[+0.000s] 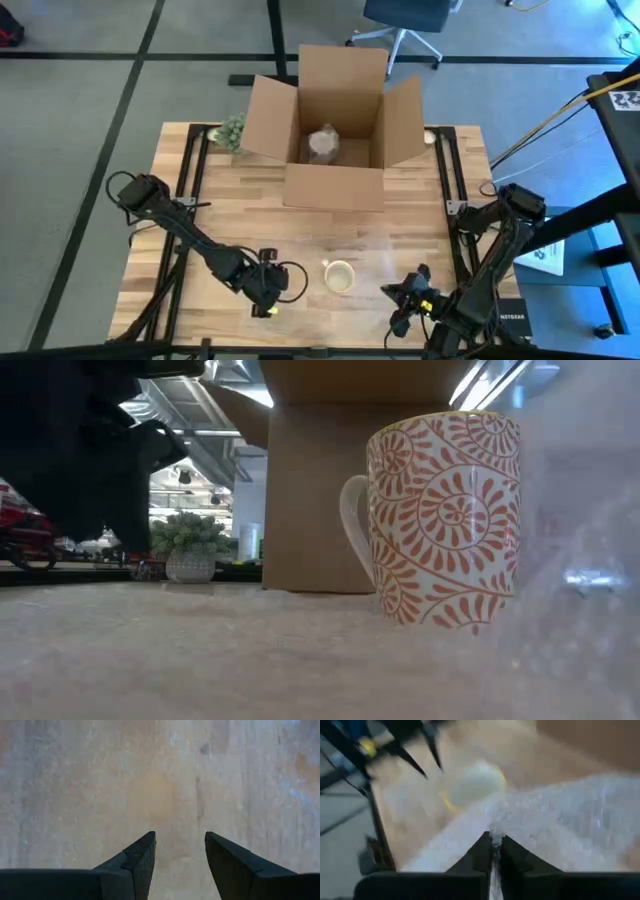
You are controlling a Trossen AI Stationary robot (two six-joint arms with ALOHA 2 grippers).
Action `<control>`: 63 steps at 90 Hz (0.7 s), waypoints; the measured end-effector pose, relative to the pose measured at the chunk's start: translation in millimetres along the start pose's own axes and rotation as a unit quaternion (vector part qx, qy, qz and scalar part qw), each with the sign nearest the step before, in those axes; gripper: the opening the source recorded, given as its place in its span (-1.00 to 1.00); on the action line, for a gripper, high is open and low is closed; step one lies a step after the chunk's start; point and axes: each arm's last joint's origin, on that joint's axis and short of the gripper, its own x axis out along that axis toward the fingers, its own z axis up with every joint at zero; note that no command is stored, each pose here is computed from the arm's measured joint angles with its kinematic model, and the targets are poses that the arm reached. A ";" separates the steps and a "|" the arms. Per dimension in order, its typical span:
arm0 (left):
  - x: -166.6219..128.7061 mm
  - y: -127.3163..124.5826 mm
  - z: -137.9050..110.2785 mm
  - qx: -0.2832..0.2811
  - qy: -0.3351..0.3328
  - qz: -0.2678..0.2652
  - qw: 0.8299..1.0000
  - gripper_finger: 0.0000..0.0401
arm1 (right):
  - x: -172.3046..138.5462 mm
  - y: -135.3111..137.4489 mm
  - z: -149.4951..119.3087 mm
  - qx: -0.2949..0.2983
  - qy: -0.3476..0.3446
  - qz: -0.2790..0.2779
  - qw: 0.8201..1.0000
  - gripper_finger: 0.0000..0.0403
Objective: Wrap mug
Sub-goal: Wrap the orange mug with bubble wrap
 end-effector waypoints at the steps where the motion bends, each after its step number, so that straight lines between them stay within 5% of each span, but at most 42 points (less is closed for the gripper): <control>1: 0.1 0.1 0.4 -0.001 -0.001 0.000 1.000 -0.23 | 1.0 1.1 2.2 -0.004 -0.004 0.000 1.000 -0.97; 36: 0.0 -1.5 3.2 -0.006 -0.015 -0.008 1.000 -0.23 | 83.9 21.0 52.6 -0.127 0.052 0.029 0.990 -1.00; 63: -25.5 -2.3 35.2 -0.009 -0.091 -0.002 0.996 -0.23 | 137.9 13.1 37.2 -0.139 0.162 0.027 0.977 -1.00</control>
